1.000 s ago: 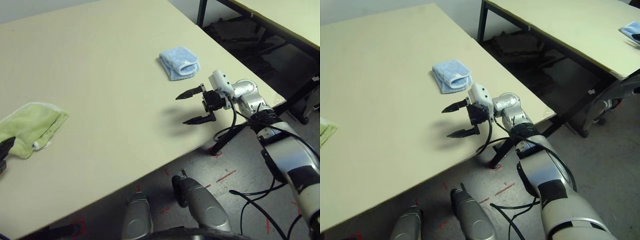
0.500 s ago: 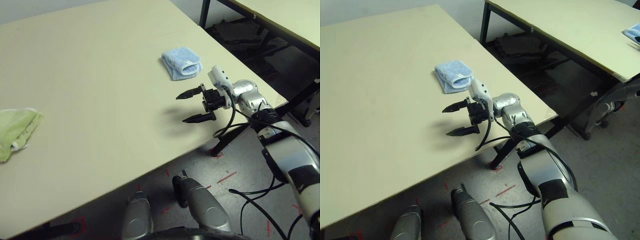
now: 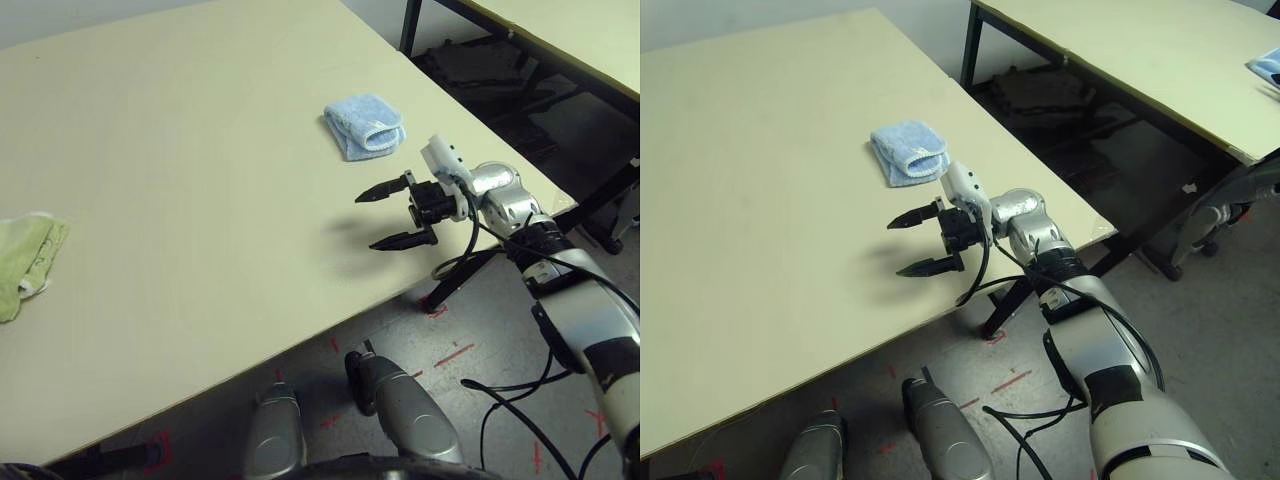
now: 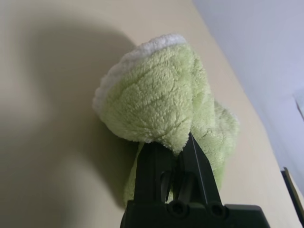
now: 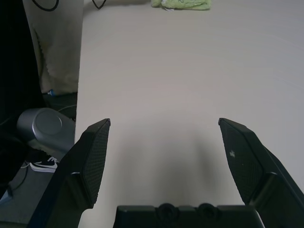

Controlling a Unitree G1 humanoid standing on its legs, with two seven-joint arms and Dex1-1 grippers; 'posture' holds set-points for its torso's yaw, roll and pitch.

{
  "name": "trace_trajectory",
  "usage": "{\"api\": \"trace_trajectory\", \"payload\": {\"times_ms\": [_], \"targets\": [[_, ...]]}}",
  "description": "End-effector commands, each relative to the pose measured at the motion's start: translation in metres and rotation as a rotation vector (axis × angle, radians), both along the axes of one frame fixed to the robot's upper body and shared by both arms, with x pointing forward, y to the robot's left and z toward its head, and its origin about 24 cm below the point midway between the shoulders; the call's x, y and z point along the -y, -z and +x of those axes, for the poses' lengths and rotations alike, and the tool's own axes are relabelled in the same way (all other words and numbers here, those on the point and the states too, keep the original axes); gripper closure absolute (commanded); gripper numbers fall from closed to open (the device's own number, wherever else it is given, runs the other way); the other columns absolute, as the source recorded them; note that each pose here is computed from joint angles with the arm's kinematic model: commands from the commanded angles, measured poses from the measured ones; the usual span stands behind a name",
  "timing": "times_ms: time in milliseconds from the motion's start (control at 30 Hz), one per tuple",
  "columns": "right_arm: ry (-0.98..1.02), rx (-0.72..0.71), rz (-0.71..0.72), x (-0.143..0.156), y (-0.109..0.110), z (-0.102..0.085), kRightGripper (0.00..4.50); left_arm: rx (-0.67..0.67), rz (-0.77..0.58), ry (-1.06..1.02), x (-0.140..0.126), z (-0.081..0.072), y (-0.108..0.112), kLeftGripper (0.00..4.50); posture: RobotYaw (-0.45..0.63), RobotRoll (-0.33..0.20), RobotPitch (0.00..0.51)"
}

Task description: Fold the towel and set it aside.

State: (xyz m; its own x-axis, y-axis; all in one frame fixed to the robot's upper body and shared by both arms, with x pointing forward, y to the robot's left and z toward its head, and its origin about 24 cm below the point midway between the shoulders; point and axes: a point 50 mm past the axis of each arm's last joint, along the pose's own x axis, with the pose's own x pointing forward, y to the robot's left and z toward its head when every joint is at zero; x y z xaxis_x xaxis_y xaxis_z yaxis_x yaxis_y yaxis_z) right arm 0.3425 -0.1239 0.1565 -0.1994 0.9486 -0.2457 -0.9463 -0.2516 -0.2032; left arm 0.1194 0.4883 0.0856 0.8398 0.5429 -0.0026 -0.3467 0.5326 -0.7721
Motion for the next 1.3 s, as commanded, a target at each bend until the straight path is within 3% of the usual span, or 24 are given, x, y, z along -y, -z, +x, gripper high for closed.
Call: {"api": "trace_trajectory", "payload": {"times_ms": [33,267,533,733,967,1300], "targets": [[-0.012,-0.006,0.005,-0.002,0.002,-0.001,0.00,-0.031,-0.045,-0.005,0.004,0.000,0.014,4.49,-0.10,0.000,0.206],[-0.028,-0.006,0.001,-0.004,0.005,-0.004,0.00,0.022,-0.071,0.007,0.004,0.020,0.002,4.49,-0.10,0.000,0.211],[-0.039,-0.002,0.007,-0.005,0.005,-0.006,0.00,0.050,-0.090,0.065,0.011,0.052,-0.010,4.49,-0.11,0.000,0.212],[-0.036,0.003,0.009,-0.004,0.004,-0.006,0.00,0.033,-0.089,0.072,0.013,0.062,-0.012,4.49,-0.12,0.000,0.209],[-0.036,0.008,0.008,-0.006,0.003,-0.005,0.00,0.029,-0.093,0.071,0.012,0.061,-0.010,4.49,-0.11,0.000,0.206],[-0.039,0.011,0.014,-0.010,0.004,-0.004,0.00,0.003,-0.120,0.029,0.006,0.030,0.003,4.49,-0.08,0.000,0.205]]}}
